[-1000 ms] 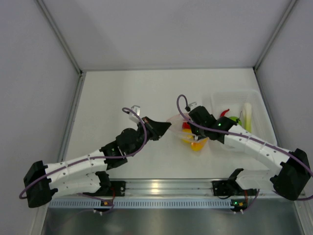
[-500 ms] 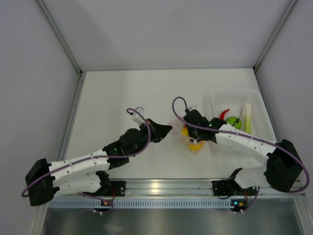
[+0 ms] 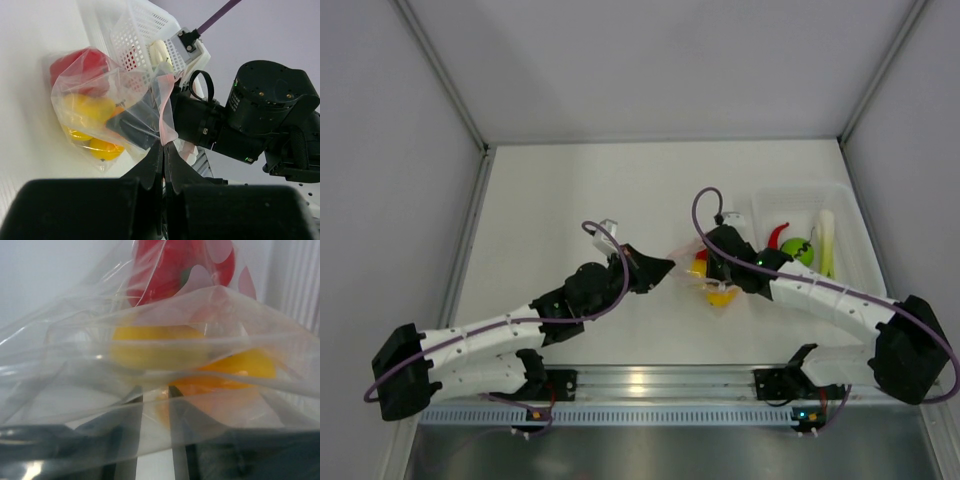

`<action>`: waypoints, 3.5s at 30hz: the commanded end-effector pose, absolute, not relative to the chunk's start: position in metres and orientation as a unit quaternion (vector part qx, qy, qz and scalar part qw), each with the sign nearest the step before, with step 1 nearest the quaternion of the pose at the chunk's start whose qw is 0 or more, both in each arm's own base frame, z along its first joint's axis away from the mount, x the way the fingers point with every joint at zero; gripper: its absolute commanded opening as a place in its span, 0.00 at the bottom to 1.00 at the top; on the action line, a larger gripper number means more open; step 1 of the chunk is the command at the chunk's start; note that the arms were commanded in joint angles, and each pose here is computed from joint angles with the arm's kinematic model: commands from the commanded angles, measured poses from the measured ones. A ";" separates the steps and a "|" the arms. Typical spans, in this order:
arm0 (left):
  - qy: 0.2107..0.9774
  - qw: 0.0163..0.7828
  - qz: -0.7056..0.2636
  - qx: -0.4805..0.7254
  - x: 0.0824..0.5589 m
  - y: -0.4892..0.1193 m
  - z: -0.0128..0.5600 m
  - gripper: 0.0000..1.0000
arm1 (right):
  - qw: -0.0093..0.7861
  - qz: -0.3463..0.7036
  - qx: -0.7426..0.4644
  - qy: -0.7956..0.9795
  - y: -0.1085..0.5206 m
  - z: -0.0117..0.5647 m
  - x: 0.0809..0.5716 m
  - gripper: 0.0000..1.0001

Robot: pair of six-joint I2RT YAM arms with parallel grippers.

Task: Open the zip-top bag and remove the fake food
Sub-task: Pick up the fake fruit from the zipper food storage bag.

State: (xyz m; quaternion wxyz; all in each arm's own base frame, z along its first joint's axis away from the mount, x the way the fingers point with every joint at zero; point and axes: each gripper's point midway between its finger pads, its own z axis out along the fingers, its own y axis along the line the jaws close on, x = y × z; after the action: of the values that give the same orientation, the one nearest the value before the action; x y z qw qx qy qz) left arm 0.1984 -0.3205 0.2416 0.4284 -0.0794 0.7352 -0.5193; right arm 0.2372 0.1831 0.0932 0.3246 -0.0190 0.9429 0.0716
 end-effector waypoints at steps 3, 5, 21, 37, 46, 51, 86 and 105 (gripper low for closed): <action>0.714 0.436 -0.541 -0.085 0.200 -0.322 0.261 0.00 | 0.380 0.107 0.088 0.915 0.184 0.114 0.264 0.29; 0.717 0.434 -0.540 -0.085 0.200 -0.323 0.258 0.00 | 0.380 0.111 0.094 0.914 0.186 0.111 0.265 0.32; 0.725 0.424 -0.536 -0.088 0.195 -0.330 0.246 0.00 | 0.334 0.081 0.221 0.913 0.174 0.058 0.257 0.39; 0.727 0.424 -0.533 -0.090 0.189 -0.323 0.239 0.00 | 0.377 0.089 0.298 0.872 0.169 0.091 0.282 0.50; 0.730 0.418 -0.534 -0.082 0.186 -0.325 0.235 0.00 | 0.367 0.065 0.336 0.865 0.164 0.074 0.289 0.50; 0.737 0.412 -0.530 -0.081 0.184 -0.325 0.227 0.00 | 0.386 0.113 0.361 0.841 0.169 0.090 0.293 0.53; 0.730 0.411 -0.540 -0.082 0.177 -0.314 0.227 0.00 | 0.342 0.005 0.372 0.863 0.138 0.036 0.322 0.64; 0.741 0.408 -0.527 -0.084 0.179 -0.316 0.214 0.00 | 0.390 0.062 0.347 0.851 0.146 0.092 0.339 0.64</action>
State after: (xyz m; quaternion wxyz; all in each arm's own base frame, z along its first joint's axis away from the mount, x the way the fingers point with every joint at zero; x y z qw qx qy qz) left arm 0.1900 -0.3162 0.2066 0.4155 -0.0950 0.7476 -0.5093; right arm 0.3085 0.2177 0.0779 0.3304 0.2768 0.8915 0.1397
